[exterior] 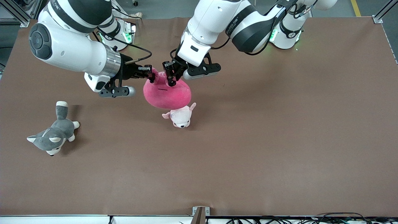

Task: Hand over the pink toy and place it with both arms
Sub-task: 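Carry the pink toy with the right gripper while the left gripper withdraws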

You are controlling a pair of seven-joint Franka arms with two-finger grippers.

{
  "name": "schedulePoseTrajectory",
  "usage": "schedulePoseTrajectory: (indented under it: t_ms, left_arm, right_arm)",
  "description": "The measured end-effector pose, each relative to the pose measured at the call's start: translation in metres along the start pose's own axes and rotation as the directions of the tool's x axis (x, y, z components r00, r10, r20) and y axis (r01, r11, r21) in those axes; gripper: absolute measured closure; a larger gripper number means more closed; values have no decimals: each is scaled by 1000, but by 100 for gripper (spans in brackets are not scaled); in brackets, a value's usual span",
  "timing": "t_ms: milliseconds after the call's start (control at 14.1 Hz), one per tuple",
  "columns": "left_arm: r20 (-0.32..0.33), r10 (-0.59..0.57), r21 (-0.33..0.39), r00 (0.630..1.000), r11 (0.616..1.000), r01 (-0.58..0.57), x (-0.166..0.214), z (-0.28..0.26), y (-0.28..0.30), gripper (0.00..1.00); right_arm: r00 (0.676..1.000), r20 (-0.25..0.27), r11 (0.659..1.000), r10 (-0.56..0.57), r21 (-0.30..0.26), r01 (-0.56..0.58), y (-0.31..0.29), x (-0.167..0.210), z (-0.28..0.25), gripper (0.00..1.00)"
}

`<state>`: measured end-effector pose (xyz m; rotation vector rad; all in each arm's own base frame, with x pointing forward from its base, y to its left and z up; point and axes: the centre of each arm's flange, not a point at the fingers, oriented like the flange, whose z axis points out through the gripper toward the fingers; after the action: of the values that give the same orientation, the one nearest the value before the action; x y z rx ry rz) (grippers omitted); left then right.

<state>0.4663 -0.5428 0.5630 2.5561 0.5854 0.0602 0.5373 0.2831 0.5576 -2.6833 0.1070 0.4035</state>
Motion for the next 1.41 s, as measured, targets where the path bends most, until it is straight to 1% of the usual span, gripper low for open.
schedulePoseTrajectory:
  t_ms: [71, 212, 283, 354, 424, 495, 566, 636, 778, 919, 990, 1061, 1202, 1273, 1414]
  left_arm:
    - [-8, 11, -4, 1000, 1000, -11, -1, -3, 2, 42]
    - [-27, 25, -13, 999, 1000, -25, -1, -11, 4, 23]
    - [-43, 35, -14, 998, 999, -35, 1, -16, 5, 13]
    - [-60, 54, -10, 997, 998, -55, 3, -22, 5, 4]
    - [-71, 82, 9, 994, 997, -81, 4, -31, 4, 0]
    - [-74, 113, 41, 991, 993, -110, 7, -43, 0, 0]
    - [-75, 145, 79, 987, 987, -139, 12, -59, -5, 0]
    - [-75, 177, 119, 981, 979, -167, 19, -77, -13, 0]
    - [-69, 238, 200, 969, 955, -220, 38, -116, -31, 0]
    - [-63, 275, 270, 960, 930, -249, 70, -152, -56, 0]
    - [-47, 292, 311, 955, 913, -264, 89, -167, -72, 0]
    - [-23, 305, 352, 952, 894, -278, 109, -182, -90, 0]
    - [43, 322, 424, 946, 851, -309, 148, -209, -131, 0]
    - [69, 331, 445, 941, 834, -326, 164, -222, -151, 0]
    - [98, 346, 466, 933, 812, -350, 191, -242, -189, 0]
  right_arm:
    - [1000, 4, 1000, -2, -2, 2, 1, 0, 0, 92]
    - [1000, 16, 1000, 3, -11, -3, 7, 1, -2, 92]
    - [1000, 10, 1000, 8, -9, -8, 15, 5, -7, 92]
    - [1000, -2, 1000, -3, -1, 3, 27, 12, -15, 92]
    - [999, -15, 999, -46, 8, 46, 47, 21, -27, 92]
    - [993, -17, 993, -113, 15, 113, 72, 30, -41, 92]
    - [985, -6, 985, -171, 21, 171, 100, 37, -53, 92]
    - [980, -5, 980, -199, 31, 199, 127, 43, -64, 92]
    - [983, -13, 982, -182, 47, 182, 176, 64, -72, 92]
    - [989, -36, 989, -140, 47, 142, 213, 93, -62, 92]
    - [991, -37, 991, -128, 35, 129, 228, 108, -51, 92]
    - [992, -26, 992, -125, 26, 126, 241, 120, -38, 92]
    - [989, 1, 989, -145, 26, 145, 261, 141, -10, 92]
    - [988, 11, 987, -156, 28, 156, 271, 149, 0, 92]
    - [988, 13, 987, -155, 32, 155, 288, 161, 10, 92]
